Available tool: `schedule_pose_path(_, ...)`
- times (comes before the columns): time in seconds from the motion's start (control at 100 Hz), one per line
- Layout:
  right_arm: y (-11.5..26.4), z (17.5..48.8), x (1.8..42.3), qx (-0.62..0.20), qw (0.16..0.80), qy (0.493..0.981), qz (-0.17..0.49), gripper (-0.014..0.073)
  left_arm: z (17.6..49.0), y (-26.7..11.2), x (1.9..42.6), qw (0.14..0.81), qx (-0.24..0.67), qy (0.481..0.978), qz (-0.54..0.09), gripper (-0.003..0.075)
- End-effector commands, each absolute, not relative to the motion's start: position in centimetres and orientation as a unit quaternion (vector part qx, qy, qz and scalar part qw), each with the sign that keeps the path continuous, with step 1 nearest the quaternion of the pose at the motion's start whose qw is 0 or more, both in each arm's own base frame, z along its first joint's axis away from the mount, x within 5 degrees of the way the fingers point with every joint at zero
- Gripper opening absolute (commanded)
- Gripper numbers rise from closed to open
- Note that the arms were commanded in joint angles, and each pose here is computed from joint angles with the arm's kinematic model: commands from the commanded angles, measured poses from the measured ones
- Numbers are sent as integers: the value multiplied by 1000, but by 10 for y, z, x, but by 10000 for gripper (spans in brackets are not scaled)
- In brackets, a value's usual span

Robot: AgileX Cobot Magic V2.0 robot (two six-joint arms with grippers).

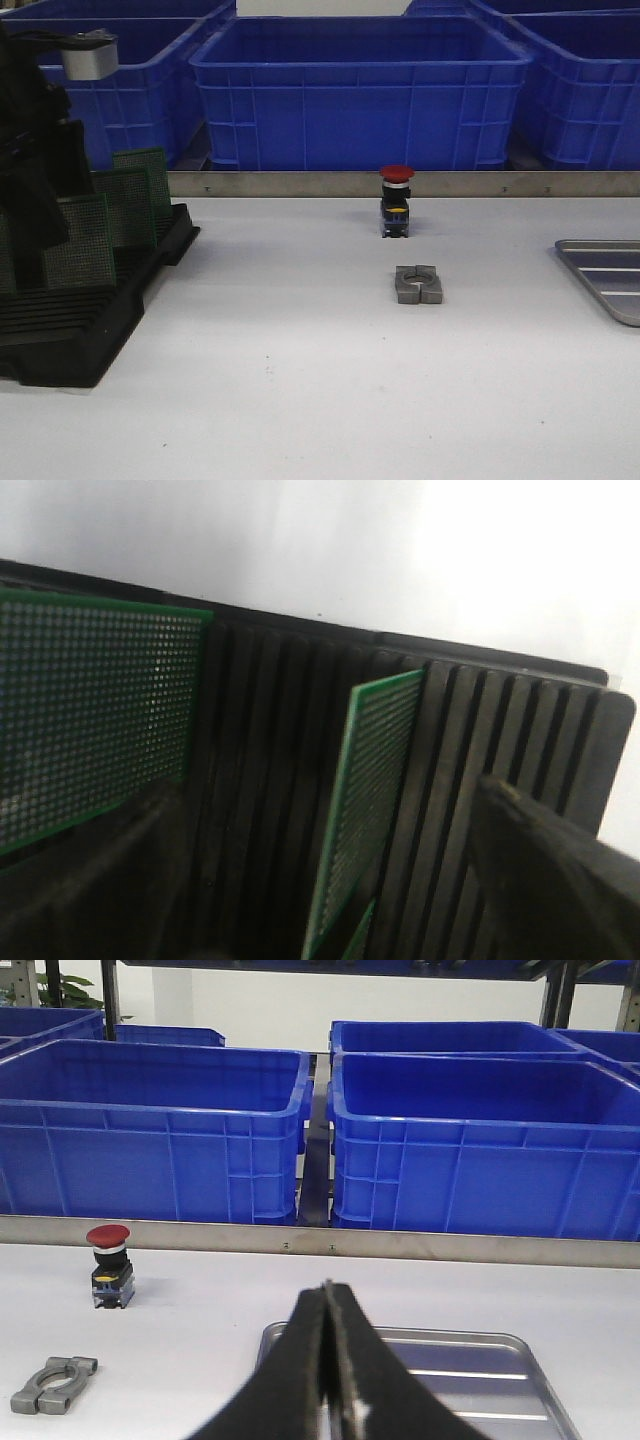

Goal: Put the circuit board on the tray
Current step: 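Lower the left gripper onto a green circuit board in the black rack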

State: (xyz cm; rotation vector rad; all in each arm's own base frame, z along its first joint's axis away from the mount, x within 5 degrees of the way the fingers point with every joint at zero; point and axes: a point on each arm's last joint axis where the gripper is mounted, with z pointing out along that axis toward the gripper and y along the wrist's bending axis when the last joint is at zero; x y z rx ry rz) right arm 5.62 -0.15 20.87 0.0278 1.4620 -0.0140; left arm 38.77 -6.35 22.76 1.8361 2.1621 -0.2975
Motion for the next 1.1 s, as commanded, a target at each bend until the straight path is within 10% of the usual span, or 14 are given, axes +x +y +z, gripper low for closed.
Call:
schedule_pose_path(0.0, -1, 222, 52, 4, 784, 621, -12, -69, 255, -66, 387, 187, 633, 746, -94, 545)
schedule_pose_path(0.65, -1, 222, 52, 4, 784, 621, -12, -69, 247, -68, 387, 177, 630, 747, -114, 527)
schedule_pose_path(1.09, -1, 222, 52, 4, 784, 621, -12, -69, 247, -68, 386, 173, 631, 747, -117, -18)
